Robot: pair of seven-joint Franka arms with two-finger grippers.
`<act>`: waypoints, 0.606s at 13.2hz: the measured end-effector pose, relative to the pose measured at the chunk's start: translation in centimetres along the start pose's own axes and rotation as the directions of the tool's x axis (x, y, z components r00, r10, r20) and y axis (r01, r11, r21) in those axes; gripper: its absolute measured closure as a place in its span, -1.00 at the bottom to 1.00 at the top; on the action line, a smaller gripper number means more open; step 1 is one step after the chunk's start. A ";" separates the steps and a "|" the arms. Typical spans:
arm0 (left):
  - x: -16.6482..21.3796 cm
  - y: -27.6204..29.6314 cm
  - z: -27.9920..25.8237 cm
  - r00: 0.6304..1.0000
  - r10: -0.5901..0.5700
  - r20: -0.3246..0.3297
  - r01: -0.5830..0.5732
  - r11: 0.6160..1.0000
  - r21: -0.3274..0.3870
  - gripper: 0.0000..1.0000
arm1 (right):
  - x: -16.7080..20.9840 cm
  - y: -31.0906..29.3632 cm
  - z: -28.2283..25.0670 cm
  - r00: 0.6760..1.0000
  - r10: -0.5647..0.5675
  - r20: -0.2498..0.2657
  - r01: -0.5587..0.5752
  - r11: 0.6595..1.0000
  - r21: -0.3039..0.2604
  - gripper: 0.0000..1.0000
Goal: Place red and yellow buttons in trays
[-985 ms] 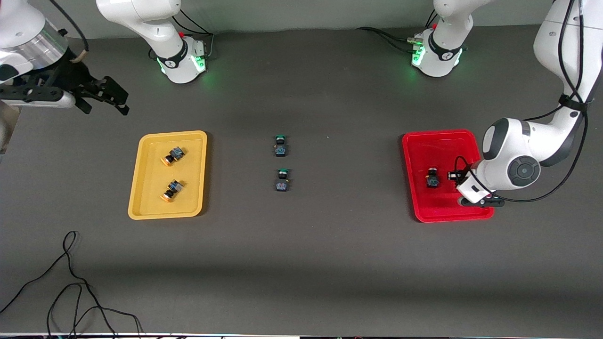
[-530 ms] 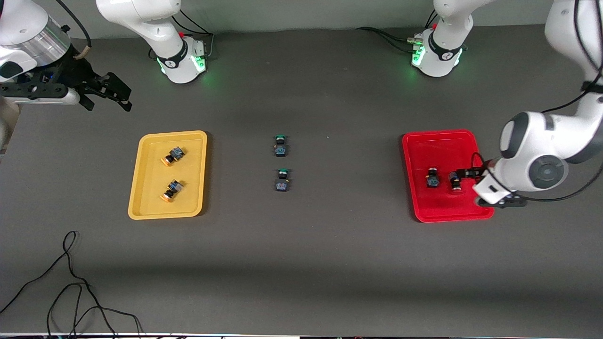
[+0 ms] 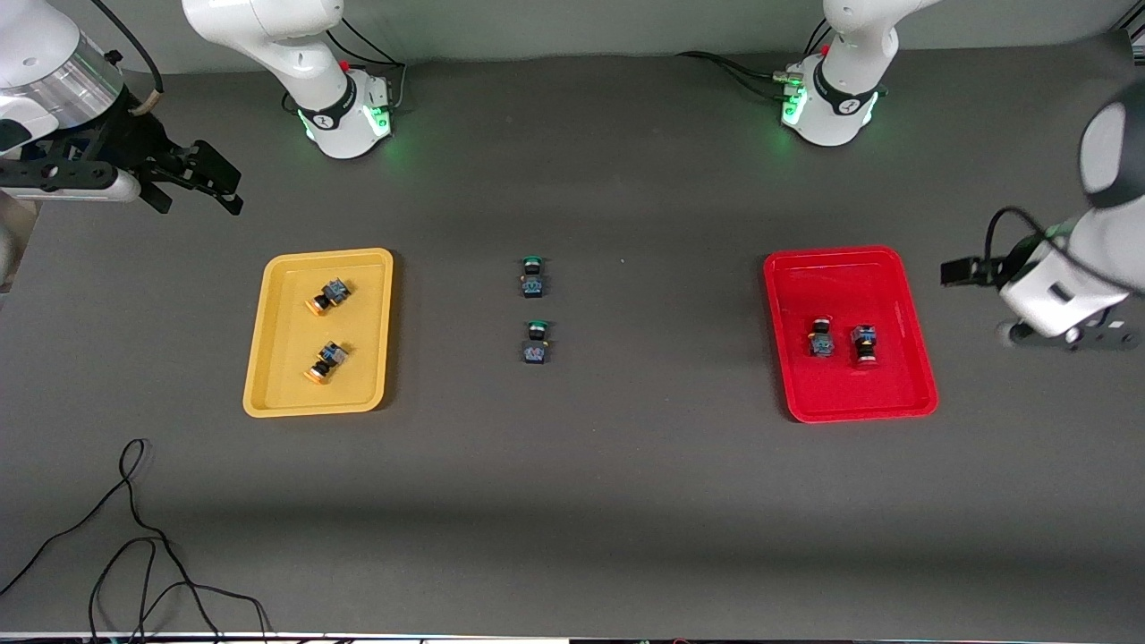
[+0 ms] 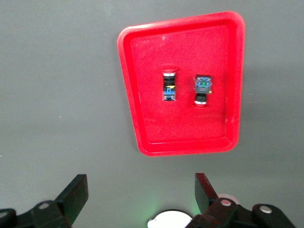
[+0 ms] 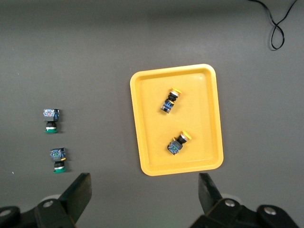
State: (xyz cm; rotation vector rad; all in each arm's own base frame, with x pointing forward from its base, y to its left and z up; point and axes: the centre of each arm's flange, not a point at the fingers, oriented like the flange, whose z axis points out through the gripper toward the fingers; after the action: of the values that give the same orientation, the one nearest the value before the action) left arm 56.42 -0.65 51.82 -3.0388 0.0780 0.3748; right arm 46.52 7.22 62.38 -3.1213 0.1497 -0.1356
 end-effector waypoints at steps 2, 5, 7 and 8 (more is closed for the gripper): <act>-1.5 0.5 -2.3 0.999 -0.009 -0.042 0.009 1.000 -0.013 -1.00 | 0.4 1.1 0.0 1.000 0.022 -0.005 -0.022 1.000 0.011 -1.00; -2.5 1.3 -4.3 0.998 -0.001 -0.069 0.000 1.000 -0.014 -1.00 | 0.5 1.2 -0.1 0.999 0.032 -0.003 -0.031 0.999 0.044 -1.00; -2.8 1.8 -5.2 0.996 0.003 -0.085 -0.006 1.000 -0.028 -1.00 | 0.3 1.1 -0.1 1.000 0.025 0.006 -0.025 0.999 0.043 -1.00; -2.8 1.7 -5.3 0.996 0.002 -0.087 -0.005 1.000 -0.031 -1.00 | 0.1 1.1 0.0 1.000 0.016 0.018 -0.017 0.999 0.040 -1.00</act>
State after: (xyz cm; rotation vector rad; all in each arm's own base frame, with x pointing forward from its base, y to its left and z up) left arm 54.88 -2.67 57.54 -3.0853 0.0839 0.2454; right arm 46.54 6.09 62.38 -3.0794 0.1708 -0.1100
